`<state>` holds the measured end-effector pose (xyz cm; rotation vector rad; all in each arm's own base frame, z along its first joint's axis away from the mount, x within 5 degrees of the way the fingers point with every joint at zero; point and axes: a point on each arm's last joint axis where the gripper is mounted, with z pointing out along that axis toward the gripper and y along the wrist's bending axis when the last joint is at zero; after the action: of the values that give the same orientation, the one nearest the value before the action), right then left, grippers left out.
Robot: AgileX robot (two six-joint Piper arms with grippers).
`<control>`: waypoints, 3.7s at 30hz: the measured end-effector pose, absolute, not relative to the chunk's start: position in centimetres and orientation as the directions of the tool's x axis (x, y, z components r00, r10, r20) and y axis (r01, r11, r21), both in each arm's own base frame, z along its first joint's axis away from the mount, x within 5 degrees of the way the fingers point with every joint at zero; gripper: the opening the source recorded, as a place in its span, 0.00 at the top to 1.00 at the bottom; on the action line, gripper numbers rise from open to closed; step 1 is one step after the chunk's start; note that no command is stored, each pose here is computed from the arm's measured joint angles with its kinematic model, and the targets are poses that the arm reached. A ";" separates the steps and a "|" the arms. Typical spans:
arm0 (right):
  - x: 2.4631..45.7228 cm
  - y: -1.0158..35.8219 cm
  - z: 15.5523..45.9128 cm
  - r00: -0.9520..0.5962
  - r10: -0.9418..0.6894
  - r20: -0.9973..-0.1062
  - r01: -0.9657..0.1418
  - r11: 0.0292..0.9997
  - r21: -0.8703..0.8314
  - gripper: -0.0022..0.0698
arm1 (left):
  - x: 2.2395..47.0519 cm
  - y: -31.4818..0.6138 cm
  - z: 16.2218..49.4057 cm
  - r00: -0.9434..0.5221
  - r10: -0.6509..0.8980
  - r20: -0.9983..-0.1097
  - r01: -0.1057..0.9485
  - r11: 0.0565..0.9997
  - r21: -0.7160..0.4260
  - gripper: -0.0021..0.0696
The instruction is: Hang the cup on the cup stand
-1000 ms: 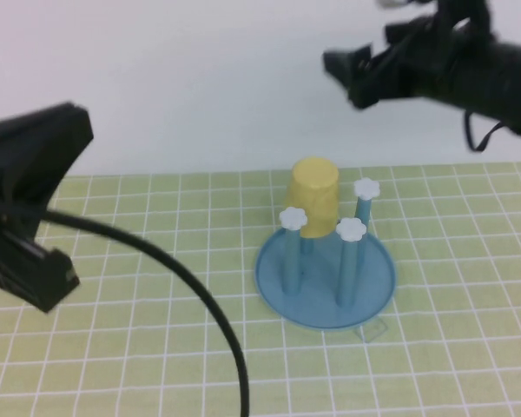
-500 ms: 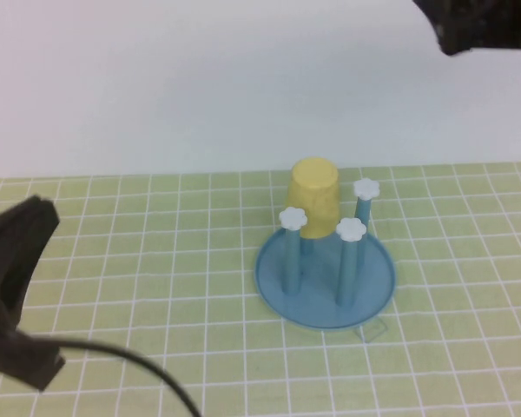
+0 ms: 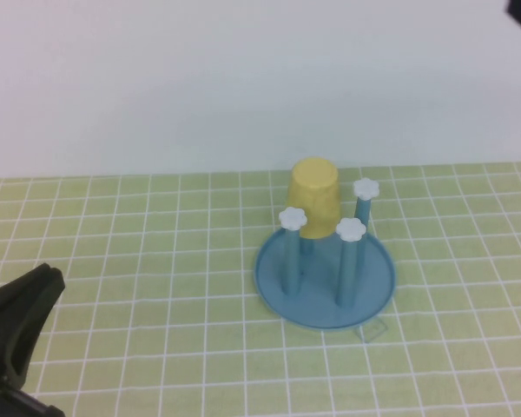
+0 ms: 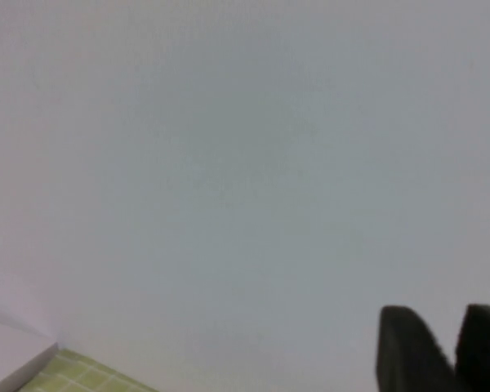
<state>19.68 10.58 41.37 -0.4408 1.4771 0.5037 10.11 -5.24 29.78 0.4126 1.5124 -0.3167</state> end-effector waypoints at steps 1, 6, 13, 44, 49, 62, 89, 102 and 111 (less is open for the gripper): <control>19.1 10.4 41.5 0.036 0.056 -0.998 -0.575 0.818 0.025 0.81 | 10.1 -5.3 29.8 0.039 0.054 -0.998 0.450 0.891 0.065 0.97; 17.3 9.6 42.2 0.090 0.059 -0.994 -0.575 0.818 -0.003 0.95 | 10.1 -5.3 29.8 0.037 0.055 -0.998 0.451 0.890 0.065 0.97; 17.2 9.5 42.3 0.103 0.051 -0.993 -0.574 0.819 -0.018 0.97 | 10.1 -5.3 29.7 0.035 0.055 -0.998 0.452 0.890 0.065 0.97; 14.9 7.7 41.2 0.122 0.043 -0.992 -0.503 0.864 -0.025 0.97 | 10.4 -5.5 29.5 0.014 0.067 -0.998 0.456 0.888 0.066 0.97; 13.3 5.2 38.4 0.109 0.015 -0.994 -0.393 0.919 -0.029 0.97 | 11.2 -5.9 28.8 -0.036 0.091 -0.995 0.458 0.886 0.065 0.97; 9.4 2.6 35.7 0.167 0.002 -0.986 -0.265 0.963 -0.043 0.97 | 14.3 -7.6 25.3 -0.245 0.206 -0.947 0.468 0.881 0.070 0.97; 7.8 3.4 34.4 0.161 -0.087 -0.983 -0.370 0.918 -0.142 0.97 | 12.5 -3.6 27.8 -0.143 0.102 -0.984 0.283 0.957 0.058 0.97; 4.9 2.4 26.6 -0.078 -0.291 -0.954 -0.313 0.915 -0.254 0.97 | 10.9 -0.9 29.3 -0.040 0.061 -0.997 0.081 0.995 0.058 0.97; 4.5 0.7 20.8 -0.277 -0.177 -0.944 -0.138 0.980 -0.143 0.97 | 10.9 -0.7 29.0 -0.051 0.061 -0.997 0.063 0.996 0.058 0.97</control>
<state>4.50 0.65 20.77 -0.2294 1.8576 -0.0385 10.89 -0.66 29.04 0.0960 1.6232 -0.0018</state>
